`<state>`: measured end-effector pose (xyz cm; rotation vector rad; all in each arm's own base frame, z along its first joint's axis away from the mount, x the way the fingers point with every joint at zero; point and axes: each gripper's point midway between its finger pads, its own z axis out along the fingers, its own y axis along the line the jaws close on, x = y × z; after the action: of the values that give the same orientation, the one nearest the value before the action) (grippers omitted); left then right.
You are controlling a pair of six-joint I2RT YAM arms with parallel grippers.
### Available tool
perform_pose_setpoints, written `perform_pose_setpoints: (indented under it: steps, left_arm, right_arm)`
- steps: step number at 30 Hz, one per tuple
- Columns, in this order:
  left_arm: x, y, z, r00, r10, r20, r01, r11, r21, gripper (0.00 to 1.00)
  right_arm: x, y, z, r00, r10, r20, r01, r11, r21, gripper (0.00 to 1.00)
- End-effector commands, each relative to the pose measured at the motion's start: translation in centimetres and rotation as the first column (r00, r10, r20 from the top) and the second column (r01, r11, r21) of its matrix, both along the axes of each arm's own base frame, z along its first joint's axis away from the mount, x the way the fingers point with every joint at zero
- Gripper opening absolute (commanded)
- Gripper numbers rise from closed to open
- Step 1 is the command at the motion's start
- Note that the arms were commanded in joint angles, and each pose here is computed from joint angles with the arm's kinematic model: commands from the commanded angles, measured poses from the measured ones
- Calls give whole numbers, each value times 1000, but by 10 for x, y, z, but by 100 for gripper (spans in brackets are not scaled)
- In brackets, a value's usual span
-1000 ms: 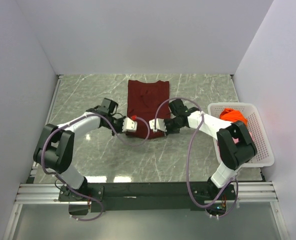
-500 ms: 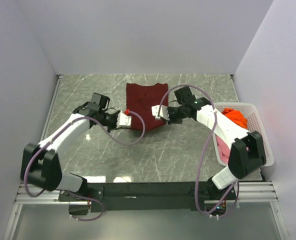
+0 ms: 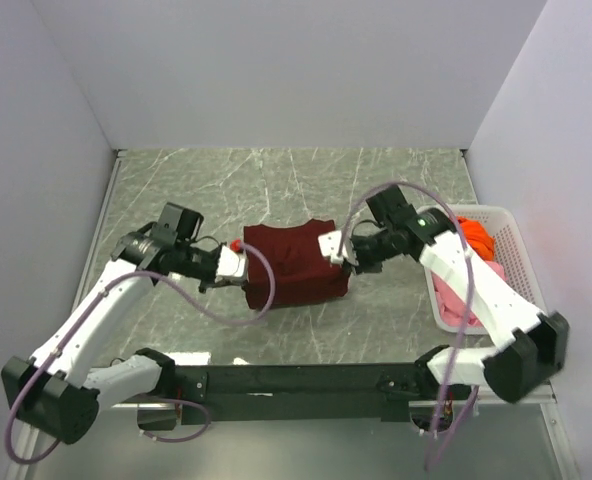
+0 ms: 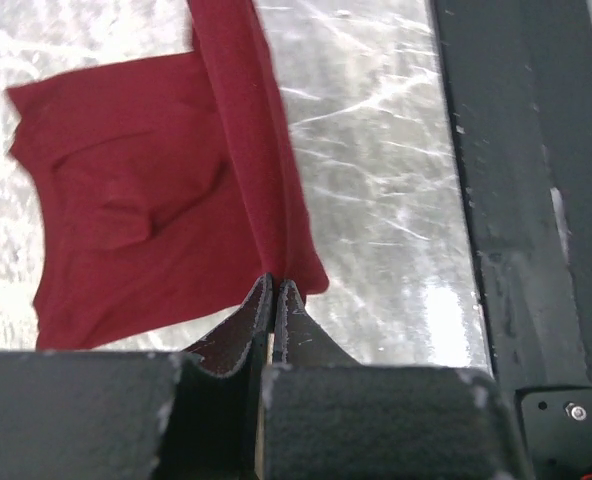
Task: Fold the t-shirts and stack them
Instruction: Fold the tshirt
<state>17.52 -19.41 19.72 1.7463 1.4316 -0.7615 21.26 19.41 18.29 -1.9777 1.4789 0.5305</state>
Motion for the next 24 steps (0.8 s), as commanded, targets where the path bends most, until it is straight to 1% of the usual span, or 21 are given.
perform_pose_setpoints:
  steps: [1, 2, 3, 4, 5, 6, 7, 8, 10, 11, 12, 13, 14, 16, 17, 18, 19, 20, 22, 23, 24]
  left_arm:
    - [29, -3, 16, 998, 49, -34, -51, 998, -40, 0]
    - [41, 1, 16, 996, 74, -42, -76, 996, -42, 0]
    - [55, 1, 6, 993, 85, -76, -88, 996, -26, 0]
    - [67, 1, 12, 994, 93, -66, -95, 995, -32, 0]
    - [80, 5, 10, 991, 110, -74, -112, 993, -31, 0]
    - [91, 5, -3, 988, 112, -109, -114, 993, -13, 0]
    - [105, 4, 1, 989, 115, -92, -117, 993, -22, 0]
    - [115, 5, -2, 987, 126, -96, -128, 992, -20, 0]
    - [138, 3, -12, 981, 150, -123, -153, 988, -12, 0]
    - [148, 3, -14, 980, 160, -117, -163, 986, -18, 0]
    - [157, 2, -26, 975, 167, -149, -170, 985, -9, 0]
    - [168, 1, -25, 974, 176, -142, -180, 984, -16, 0]
    - [176, 3, -28, 970, 193, -148, -197, 980, -14, 0]
    - [195, 5, -45, 962, 218, -163, -220, 975, 6, 0]
    - [203, 7, -50, 958, 234, -166, -235, 972, 13, 0]
    - [216, 7, -61, 951, 255, -176, -255, 967, 22, 0]
    - [222, 11, -68, 945, 272, -184, -270, 962, 35, 0]
    - [227, 11, -84, 937, 278, -211, -272, 961, 54, 0]
    - [241, 15, -97, 929, 310, -201, -298, 951, 87, 1]
    - [244, 17, -113, 915, 332, -229, -313, 943, 116, 1]
    - [251, 18, -115, 912, 343, -223, -323, 938, 123, 1]
  right_arm:
    - [31, 3, 1, 999, -12, -29, 11, 1000, -16, 0]
    - [39, 5, 2, 999, -12, -31, 11, 1000, -18, 0]
    - [50, 4, -9, 998, -19, -67, 17, 999, -36, 0]
    - [60, 6, -1, 999, -6, -50, 4, 999, -36, 0]
    - [67, 8, -1, 998, -8, -61, 5, 999, -40, 0]
    - [77, 7, -15, 994, -18, -104, 12, 998, -61, 0]
    - [90, 12, -5, 996, -17, -86, 13, 999, -45, 0]
    - [99, 12, -19, 993, -19, -120, 12, 998, -62, 0]
    - [121, 13, -18, 995, -23, -96, 17, 998, -61, 0]
    - [131, 13, -33, 992, -30, -123, 21, 997, -80, 0]
    - [139, 14, -37, 992, -36, -123, 25, 996, -83, 0]
    - [154, 15, -31, 994, -46, -97, 39, 996, -74, 0]
    - [164, 16, -47, 990, -53, -127, 42, 995, -91, 0]
    - [186, 21, -46, 992, -70, -109, 61, 994, -87, 0]
    - [194, 22, -63, 987, -80, -139, 66, 993, -102, 0]
    - [200, 23, -68, 986, -90, -142, 75, 991, -106, 0]
    - [213, 27, -67, 988, -102, -118, 91, 991, -98, 0]
    - [220, 28, -83, 985, -115, -132, 100, 988, -114, 0]
    - [235, 33, -89, 984, -141, -108, 130, 986, -106, 0]
    - [239, 33, -100, 982, -149, -115, 136, 984, -116, 0]
    - [240, 31, -106, 981, -157, -111, 141, 981, -135, 0]
